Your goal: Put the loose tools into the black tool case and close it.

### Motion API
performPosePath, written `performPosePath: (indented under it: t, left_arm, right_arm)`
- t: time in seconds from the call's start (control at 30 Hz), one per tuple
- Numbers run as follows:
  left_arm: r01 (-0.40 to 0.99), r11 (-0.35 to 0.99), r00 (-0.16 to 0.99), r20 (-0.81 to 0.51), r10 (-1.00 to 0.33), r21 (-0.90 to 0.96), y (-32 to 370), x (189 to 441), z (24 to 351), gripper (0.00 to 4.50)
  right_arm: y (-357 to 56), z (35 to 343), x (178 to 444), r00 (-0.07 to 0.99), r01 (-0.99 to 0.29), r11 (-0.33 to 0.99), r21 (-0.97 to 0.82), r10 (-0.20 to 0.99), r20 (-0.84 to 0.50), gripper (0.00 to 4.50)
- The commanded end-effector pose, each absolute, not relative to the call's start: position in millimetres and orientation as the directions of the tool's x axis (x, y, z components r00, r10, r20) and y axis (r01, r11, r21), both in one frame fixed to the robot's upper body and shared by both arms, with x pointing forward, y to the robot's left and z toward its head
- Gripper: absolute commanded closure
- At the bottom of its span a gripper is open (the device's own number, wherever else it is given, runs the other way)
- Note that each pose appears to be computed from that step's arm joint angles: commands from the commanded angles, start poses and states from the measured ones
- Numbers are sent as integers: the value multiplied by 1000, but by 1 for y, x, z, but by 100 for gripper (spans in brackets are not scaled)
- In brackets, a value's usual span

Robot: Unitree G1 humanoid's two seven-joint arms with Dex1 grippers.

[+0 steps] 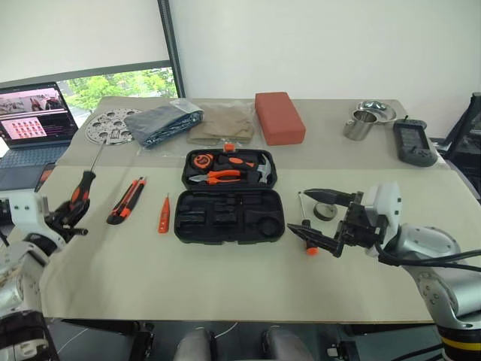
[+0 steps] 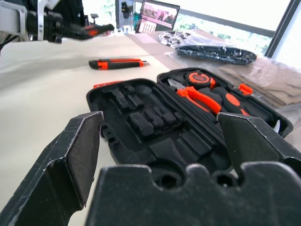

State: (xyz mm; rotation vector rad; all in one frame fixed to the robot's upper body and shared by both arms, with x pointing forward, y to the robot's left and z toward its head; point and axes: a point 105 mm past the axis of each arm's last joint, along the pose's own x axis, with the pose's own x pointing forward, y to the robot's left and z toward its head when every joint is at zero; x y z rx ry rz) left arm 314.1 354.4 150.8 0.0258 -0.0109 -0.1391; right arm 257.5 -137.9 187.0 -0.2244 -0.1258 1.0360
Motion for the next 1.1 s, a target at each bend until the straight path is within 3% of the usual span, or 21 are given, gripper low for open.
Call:
performPosePath:
  t: [0.03, 0.13, 0.23, 0.37, 0.5, 0.77, 1.1]
  left_arm:
    - [468, 850, 874, 16, -486, 241, 289, 324, 187, 360]
    - [656, 669, 735, -93, -672, 350, 246, 330, 182, 360]
    - [755, 504, 612, -176, -771, 419, 219, 337, 175, 360]
    - [833, 292, 452, -273, -849, 471, 179, 355, 167, 360]
    - [856, 154, 366, -368, -855, 494, 163, 370, 161, 360]
    - [876, 61, 325, -491, -808, 479, 161, 384, 146, 360]
    - [852, 103, 422, -556, -716, 514, 169, 399, 135, 360]
  right_arm:
    - [-147, 208, 258, 507, -815, 511, -274, 857, 91, 0]
    - [-156, 207, 260, 534, -798, 534, -280, 841, 83, 0]
    - [-165, 206, 260, 555, -783, 550, -291, 828, 72, 0]
    - [-175, 205, 257, 586, -759, 573, -309, 808, 59, 0]
    - [-181, 204, 252, 613, -736, 595, -322, 788, 54, 0]
    - [-191, 200, 242, 663, -696, 640, -326, 747, 50, 0]
    - [-192, 197, 235, 673, -686, 652, -323, 738, 60, 0]
